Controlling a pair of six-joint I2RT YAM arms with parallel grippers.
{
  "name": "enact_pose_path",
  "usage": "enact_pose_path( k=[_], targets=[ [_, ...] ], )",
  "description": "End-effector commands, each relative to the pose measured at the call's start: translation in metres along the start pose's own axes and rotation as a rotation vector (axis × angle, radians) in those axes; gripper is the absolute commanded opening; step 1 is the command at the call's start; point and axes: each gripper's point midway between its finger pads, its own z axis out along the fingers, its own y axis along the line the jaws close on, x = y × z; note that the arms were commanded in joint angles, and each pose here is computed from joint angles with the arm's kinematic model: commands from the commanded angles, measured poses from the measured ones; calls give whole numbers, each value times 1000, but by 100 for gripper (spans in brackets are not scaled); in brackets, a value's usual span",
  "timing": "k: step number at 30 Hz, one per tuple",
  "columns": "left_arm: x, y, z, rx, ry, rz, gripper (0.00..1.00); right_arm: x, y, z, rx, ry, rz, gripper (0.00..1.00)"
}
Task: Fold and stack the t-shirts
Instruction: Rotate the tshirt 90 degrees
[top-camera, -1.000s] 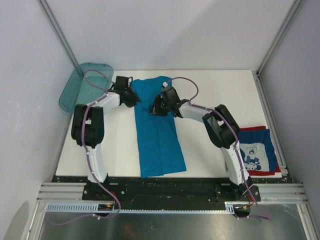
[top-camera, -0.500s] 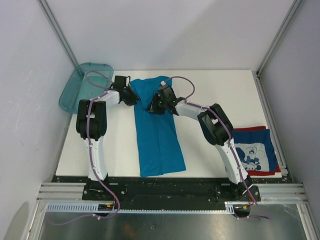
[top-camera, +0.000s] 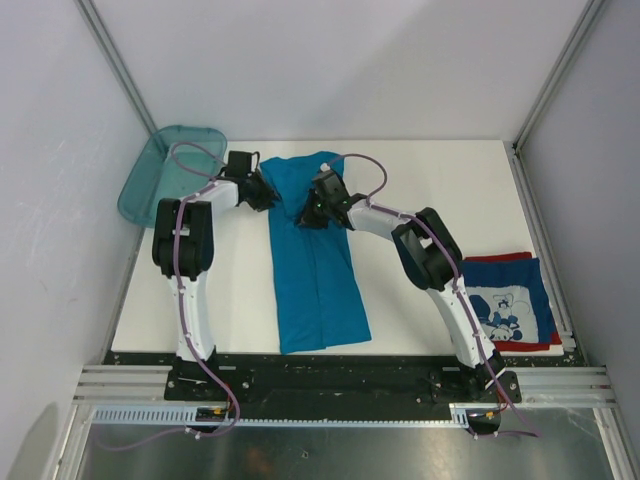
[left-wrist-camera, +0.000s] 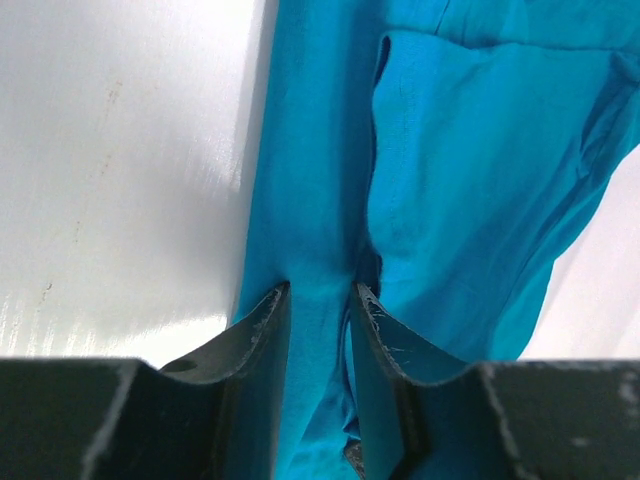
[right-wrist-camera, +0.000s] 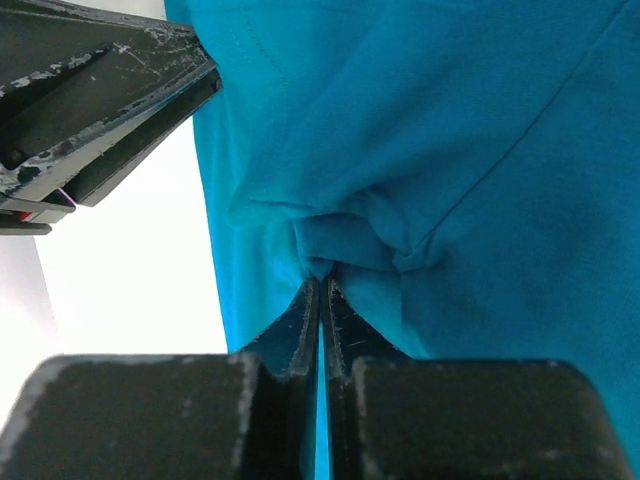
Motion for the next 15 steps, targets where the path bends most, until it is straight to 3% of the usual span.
enact_pose_path(
  k=[1, 15],
  targets=[
    [-9, 5, 5, -2, -10, 22, 35, -19, 15, -9, -2, -55, -9, 1],
    [-17, 12, 4, -11, -16, 23, 35, -30, -4, -32, 132, -120, -50, 0]
  ],
)
